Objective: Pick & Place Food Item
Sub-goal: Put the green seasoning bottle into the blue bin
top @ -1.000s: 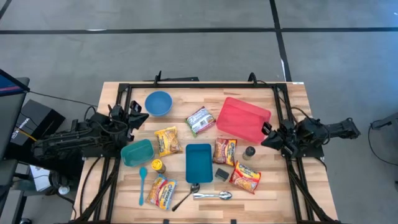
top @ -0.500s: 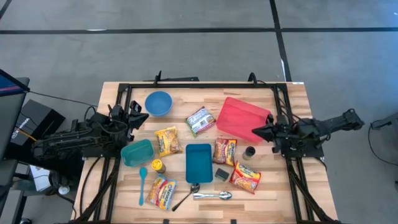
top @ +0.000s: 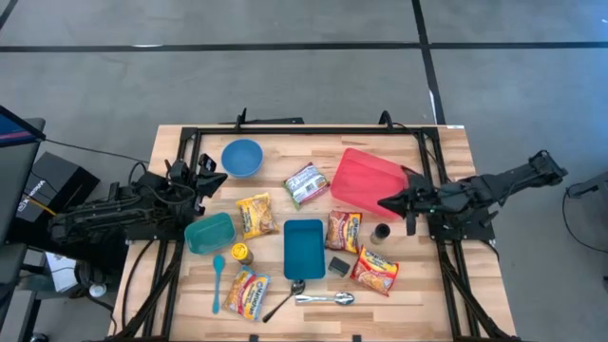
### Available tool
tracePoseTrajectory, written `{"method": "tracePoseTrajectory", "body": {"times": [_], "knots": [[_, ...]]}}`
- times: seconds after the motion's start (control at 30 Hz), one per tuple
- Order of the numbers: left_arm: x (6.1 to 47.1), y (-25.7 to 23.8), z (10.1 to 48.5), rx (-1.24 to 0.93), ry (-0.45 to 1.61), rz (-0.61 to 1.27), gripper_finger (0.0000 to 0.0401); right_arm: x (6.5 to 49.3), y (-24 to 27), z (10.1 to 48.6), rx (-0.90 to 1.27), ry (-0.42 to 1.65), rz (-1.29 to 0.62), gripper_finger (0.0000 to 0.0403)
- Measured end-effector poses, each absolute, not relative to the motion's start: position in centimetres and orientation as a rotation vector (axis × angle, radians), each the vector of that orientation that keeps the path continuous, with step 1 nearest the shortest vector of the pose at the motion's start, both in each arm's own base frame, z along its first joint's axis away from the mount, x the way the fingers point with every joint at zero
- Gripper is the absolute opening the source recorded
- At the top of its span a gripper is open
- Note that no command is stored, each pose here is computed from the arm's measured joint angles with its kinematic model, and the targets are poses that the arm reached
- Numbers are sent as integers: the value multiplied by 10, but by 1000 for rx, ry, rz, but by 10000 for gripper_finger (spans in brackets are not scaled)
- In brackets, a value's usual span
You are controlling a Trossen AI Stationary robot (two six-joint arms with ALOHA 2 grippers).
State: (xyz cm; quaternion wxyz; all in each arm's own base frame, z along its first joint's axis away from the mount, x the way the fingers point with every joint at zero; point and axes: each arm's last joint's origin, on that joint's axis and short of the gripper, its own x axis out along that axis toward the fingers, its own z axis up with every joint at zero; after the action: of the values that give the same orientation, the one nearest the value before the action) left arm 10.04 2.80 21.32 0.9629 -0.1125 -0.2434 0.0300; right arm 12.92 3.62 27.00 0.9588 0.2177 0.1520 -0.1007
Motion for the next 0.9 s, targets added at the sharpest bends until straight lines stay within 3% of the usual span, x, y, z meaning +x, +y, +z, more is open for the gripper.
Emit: {"method": "tracePoseTrajectory", "body": {"times": [0.23,0.47,0.9], "knots": [[100,28,213,-228,-493,61,3,140,48,280,506,593,-329,0],[100,28,213,-228,-493,61,3,143,64,264,574,868,-444,0],[100,28,213,-228,-493,62,3,143,86,247,716,1087,-459,0]]}}
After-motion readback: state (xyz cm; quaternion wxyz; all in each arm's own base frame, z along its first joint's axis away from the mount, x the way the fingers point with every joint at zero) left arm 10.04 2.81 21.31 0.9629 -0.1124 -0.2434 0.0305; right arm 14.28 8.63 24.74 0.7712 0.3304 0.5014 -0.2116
